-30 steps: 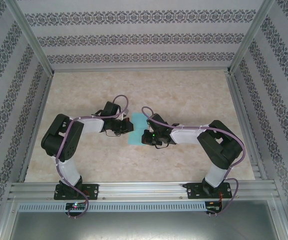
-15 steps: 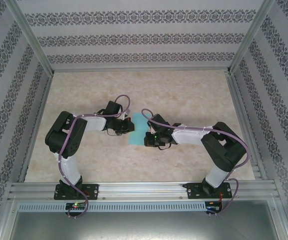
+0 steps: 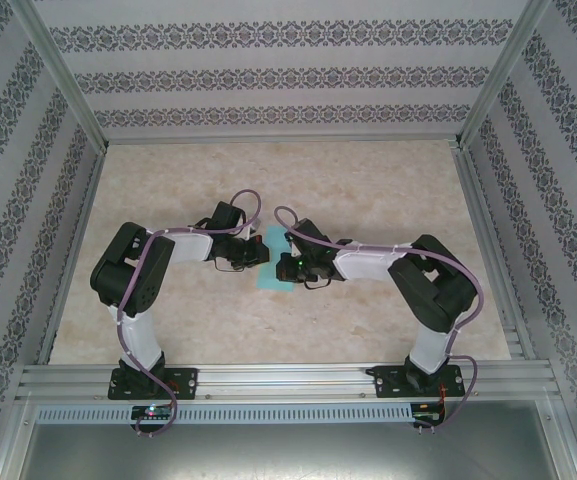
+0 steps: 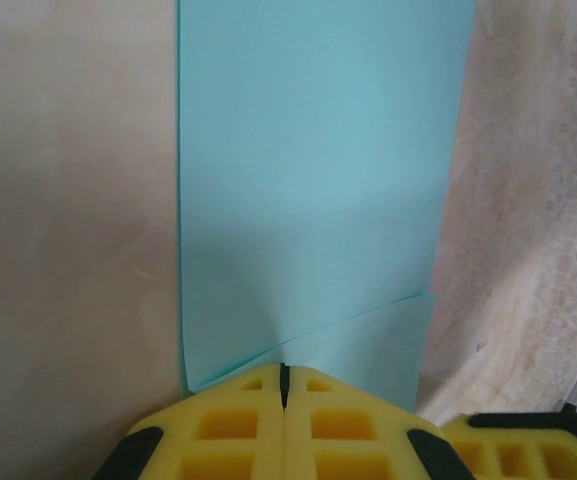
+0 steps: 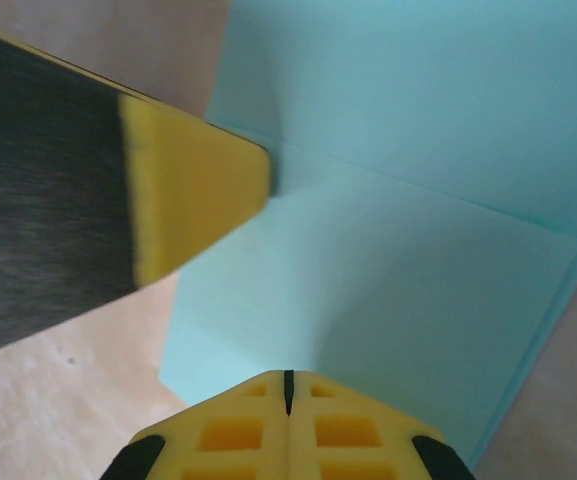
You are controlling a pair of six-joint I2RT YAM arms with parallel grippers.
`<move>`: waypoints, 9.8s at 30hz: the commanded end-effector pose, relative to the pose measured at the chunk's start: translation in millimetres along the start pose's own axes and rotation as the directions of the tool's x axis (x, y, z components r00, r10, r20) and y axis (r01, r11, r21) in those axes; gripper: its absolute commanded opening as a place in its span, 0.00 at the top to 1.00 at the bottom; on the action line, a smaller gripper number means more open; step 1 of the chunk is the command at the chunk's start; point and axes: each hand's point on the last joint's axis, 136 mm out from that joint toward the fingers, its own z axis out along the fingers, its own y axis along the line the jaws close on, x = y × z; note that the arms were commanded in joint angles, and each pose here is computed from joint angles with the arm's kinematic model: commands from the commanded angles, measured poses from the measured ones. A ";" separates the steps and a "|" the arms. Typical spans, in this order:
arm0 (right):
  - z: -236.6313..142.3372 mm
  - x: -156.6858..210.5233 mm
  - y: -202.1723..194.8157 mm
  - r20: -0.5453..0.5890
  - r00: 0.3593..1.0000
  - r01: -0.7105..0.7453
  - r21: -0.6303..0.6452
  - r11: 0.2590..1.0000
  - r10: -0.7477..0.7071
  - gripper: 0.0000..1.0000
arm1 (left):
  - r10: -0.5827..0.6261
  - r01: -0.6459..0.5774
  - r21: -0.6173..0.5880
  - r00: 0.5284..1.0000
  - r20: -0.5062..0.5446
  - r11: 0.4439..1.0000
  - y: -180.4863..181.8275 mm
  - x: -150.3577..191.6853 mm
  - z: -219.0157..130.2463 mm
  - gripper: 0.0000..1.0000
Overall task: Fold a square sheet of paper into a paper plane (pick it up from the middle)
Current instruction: Fold the triangle a second time at the center of the table, then turn over the paper at the center of the table, then move the paper to the center of the table.
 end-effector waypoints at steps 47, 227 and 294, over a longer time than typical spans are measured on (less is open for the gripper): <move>-27.9 -69.7 12.1 0.124 0.992 0.053 -0.165 0.985 -0.033 0.43 | -0.153 0.189 -0.186 0.969 0.192 0.964 8.4 -29.2 -109.1 0.00; -148.7 -89.9 -149.5 0.458 0.876 -0.215 0.087 0.973 0.152 0.11 | 0.315 -0.277 -0.596 0.948 -0.043 0.754 -110.9 -48.1 -57.3 0.25; -52.8 -44.6 10.3 0.115 0.993 -0.025 -0.039 0.999 0.030 0.28 | -0.026 0.038 -0.067 0.984 0.176 0.997 -29.1 -36.3 -83.4 0.24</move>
